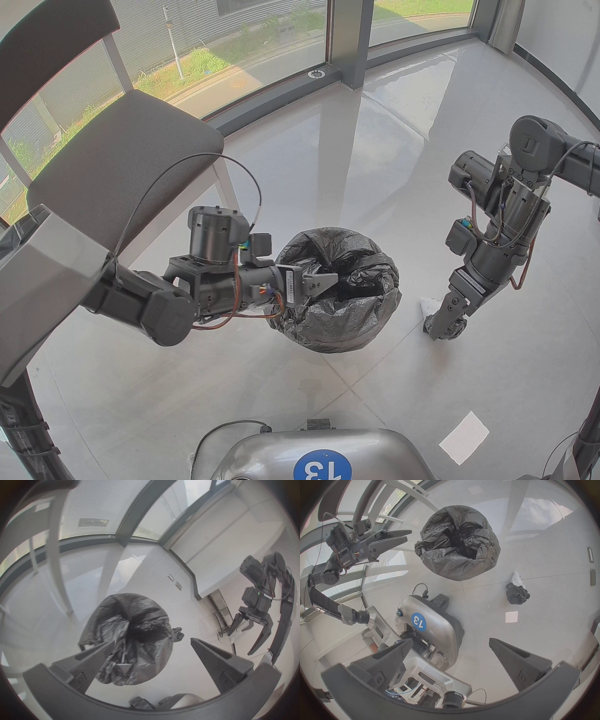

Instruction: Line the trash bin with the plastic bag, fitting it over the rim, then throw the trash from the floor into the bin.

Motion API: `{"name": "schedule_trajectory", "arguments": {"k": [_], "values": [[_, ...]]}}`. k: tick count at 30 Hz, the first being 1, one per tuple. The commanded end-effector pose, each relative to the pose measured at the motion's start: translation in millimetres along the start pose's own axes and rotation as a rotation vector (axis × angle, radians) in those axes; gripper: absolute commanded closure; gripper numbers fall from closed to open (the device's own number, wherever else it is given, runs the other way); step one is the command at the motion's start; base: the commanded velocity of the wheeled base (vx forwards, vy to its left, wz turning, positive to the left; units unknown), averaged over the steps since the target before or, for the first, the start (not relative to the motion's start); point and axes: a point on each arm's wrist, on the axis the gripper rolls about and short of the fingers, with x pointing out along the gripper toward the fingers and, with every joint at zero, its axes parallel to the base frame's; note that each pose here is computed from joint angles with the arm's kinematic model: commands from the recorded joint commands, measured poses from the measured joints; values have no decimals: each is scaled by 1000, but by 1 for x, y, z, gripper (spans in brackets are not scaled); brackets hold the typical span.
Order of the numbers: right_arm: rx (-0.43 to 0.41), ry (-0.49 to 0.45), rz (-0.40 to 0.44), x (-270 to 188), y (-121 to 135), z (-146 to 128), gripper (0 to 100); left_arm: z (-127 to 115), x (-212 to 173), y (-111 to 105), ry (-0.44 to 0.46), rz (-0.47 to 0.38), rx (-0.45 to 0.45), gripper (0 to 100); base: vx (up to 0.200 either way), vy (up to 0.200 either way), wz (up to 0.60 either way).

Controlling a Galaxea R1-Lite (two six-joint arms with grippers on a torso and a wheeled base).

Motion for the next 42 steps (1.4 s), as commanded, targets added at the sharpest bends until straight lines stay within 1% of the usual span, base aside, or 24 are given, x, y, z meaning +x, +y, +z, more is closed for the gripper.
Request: {"name": "schedule_trajectory", "arguments": {"k": [1,3,5,8,11,12,13,14,23,29,33,42], "values": [[-8,-16,-4,-15,5,-10,0,-4,21,-14,13,-43,80,0,0,0,0],[-11,-25,-5,-21,6,-14,0,-13,34,-8,26,-39,170,0,0,0,0],[-18,-38,-6,-27,8,-19,0,-19,41,-2,10,-60,258,0,0,0,0],[-42,-51,-8,-37,11,-27,0,-21,45,0,-22,-95,323,0,0,0,0],[-61,-56,-8,-45,13,-35,0,-26,50,3,-16,-99,409,0,0,0,0],[-61,-56,-8,-45,13,-35,0,-26,50,3,-16,-99,409,0,0,0,0],[-68,-59,-9,-48,13,-37,0,-28,50,6,-10,-111,459,0,0,0,0],[-69,-62,-8,-49,14,-38,0,-30,52,6,-5,-127,471,0,0,0,0],[-67,-62,-10,-50,13,-39,0,-42,50,3,16,-157,470,0,0,0,0],[-68,-64,-7,-50,13,-39,0,-62,55,3,65,-178,456,0,0,0,0],[-72,-76,-5,-54,15,-42,0,-69,61,7,73,-182,439,0,0,0,0],[-72,-86,-6,-57,15,-44,0,-69,67,9,64,-178,438,0,0,0,0]]}}
